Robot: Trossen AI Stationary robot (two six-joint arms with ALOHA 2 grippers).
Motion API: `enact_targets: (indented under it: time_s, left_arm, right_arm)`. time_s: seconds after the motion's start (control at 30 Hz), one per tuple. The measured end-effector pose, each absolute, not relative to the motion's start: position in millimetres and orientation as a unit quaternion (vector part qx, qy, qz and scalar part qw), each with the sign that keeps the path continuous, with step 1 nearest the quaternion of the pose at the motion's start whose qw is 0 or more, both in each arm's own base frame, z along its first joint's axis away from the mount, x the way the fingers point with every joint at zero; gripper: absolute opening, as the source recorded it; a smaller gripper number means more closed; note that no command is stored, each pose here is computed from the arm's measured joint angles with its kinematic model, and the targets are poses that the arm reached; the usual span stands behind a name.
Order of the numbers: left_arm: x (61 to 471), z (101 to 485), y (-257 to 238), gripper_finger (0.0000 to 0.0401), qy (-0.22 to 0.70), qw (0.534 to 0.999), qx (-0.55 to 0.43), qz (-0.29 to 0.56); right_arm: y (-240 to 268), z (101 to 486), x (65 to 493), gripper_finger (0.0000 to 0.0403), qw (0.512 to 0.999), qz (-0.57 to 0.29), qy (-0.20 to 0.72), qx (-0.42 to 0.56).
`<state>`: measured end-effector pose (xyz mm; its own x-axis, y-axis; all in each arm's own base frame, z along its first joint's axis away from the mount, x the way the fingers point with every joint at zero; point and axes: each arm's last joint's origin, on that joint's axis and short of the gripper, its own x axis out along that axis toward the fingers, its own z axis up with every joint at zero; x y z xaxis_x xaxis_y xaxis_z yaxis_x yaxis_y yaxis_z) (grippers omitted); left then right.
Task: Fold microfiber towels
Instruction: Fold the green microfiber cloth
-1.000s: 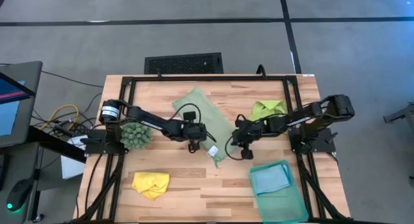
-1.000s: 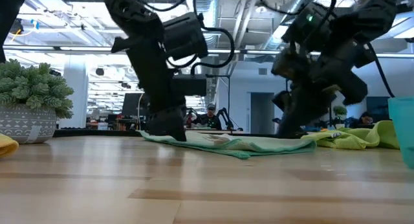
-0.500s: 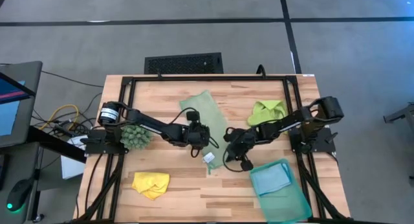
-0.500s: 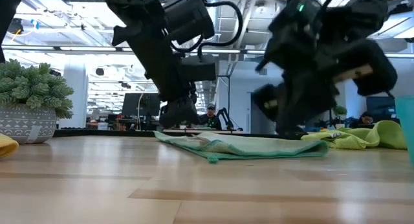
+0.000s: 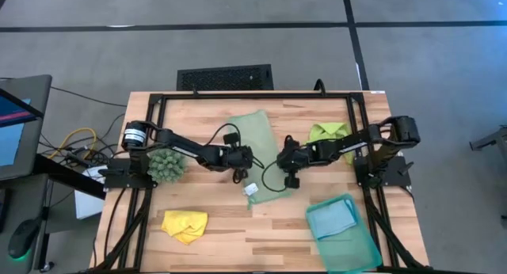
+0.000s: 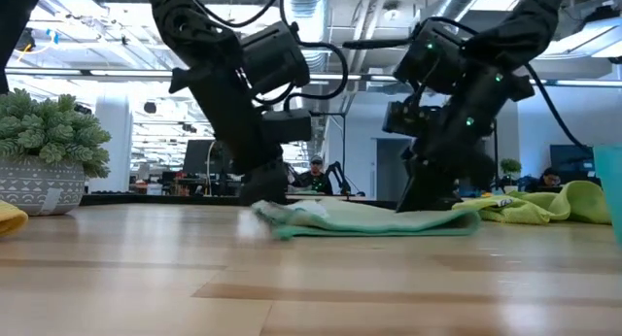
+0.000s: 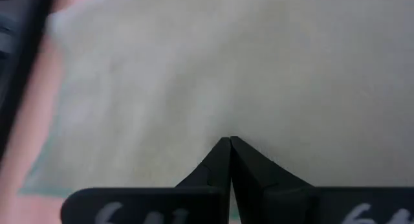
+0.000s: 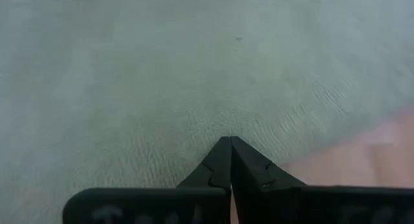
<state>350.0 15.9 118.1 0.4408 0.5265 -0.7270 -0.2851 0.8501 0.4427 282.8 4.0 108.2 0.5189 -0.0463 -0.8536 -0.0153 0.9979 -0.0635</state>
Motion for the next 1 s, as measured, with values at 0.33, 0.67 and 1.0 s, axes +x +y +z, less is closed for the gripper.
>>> enact_targets:
  time_s: [0.33,0.67,1.0]
  left_arm:
    - [357,134,-1,0.0,0.491,0.816,0.179,0.247]
    - [371,152,-69,0.0,0.471,0.873,0.122,0.003]
    - [362,145,-117,0.0,0.417,0.898,0.095,-0.097]
  right_arm:
    - [24,135,275,0.0016,0.89,0.063,0.449,-0.048]
    - [27,135,281,0.0018,0.9,0.031,0.431,-0.058]
    - [20,105,289,0.0026,0.885,0.03,0.462,-0.053]
